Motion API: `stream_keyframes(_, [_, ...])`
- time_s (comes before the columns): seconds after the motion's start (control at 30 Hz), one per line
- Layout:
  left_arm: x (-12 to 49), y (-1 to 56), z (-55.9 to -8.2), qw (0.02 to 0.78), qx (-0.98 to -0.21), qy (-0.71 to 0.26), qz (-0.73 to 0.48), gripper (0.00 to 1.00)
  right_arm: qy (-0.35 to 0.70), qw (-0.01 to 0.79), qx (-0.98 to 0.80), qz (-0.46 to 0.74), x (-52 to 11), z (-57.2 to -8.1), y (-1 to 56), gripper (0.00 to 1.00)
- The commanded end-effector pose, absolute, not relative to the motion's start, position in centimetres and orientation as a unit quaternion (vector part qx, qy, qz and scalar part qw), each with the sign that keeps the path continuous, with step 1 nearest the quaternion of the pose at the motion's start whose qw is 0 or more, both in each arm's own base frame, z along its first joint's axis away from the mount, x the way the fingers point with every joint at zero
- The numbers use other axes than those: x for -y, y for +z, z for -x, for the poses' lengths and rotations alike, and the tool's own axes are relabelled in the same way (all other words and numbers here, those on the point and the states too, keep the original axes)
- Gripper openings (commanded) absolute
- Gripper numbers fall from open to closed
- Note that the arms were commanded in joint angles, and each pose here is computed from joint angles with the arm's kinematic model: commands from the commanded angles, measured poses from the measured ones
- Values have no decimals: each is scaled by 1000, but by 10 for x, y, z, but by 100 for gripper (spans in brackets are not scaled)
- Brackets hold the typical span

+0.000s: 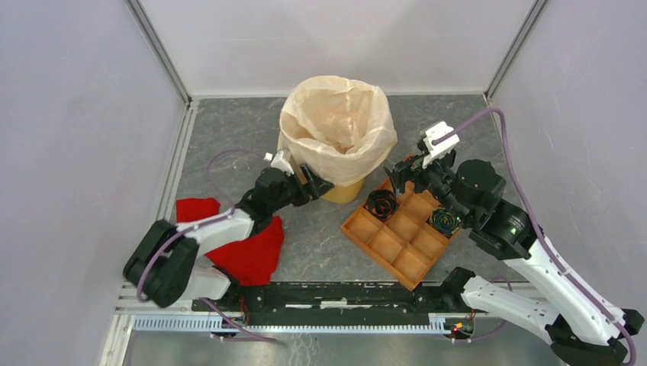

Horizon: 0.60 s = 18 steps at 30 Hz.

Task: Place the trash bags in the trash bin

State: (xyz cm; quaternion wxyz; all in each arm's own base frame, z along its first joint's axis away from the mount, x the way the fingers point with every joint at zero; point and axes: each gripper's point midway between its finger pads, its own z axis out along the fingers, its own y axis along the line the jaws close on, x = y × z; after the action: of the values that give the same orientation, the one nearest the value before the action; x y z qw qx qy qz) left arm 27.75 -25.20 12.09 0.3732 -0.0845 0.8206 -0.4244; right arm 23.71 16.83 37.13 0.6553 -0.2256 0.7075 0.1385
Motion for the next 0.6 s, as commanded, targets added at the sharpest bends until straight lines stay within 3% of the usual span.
stream_keyframes(0.0, [287,167,-342,431,-778,-449,87,91,130,671,-703,196,-151,-231,375,98])
stream_keyframes(0.4, [351,171,-458,467,-766,-434,77,91,105,679,-706,169,-121,-219,369,98])
stream_keyframes(0.57, [365,168,-487,446,-777,-439,63,90,105,688,-702,151,-107,-211,377,98])
